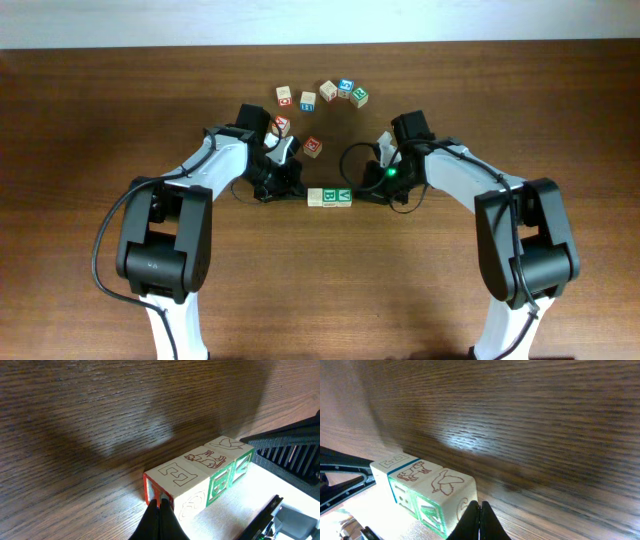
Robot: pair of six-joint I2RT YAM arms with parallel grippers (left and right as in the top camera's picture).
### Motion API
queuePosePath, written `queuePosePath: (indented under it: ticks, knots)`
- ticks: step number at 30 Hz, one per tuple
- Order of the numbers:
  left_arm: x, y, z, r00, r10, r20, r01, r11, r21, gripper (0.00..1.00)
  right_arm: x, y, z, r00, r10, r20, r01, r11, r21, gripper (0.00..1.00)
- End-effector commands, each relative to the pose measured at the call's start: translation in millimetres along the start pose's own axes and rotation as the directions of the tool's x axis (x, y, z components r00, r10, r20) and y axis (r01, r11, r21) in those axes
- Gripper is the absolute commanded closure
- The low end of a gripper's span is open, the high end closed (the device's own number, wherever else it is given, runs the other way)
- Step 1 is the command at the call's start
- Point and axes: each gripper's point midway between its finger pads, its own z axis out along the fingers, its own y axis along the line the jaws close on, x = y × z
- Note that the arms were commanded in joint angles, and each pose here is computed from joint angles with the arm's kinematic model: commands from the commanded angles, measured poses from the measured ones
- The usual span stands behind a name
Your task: Rotate 3 blocks
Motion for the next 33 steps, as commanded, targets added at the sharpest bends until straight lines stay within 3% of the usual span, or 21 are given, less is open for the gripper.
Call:
queuePosePath:
  ticks: [1,33]
  knots:
    - [0,-11,-7,0.999,0.034,0.013,-0.034,0.999,0.025,1.0,11,6,11,0.999,-0.015,-0.035,0.014,1.0,-0.008,0.96]
    - [2,-11,-6,0.999,0.034,0.009,-0.034,0.999,0.025,1.0,15,48,5,0.99,-0.135,-0.028,0.13,0.985,-0.116,0.96]
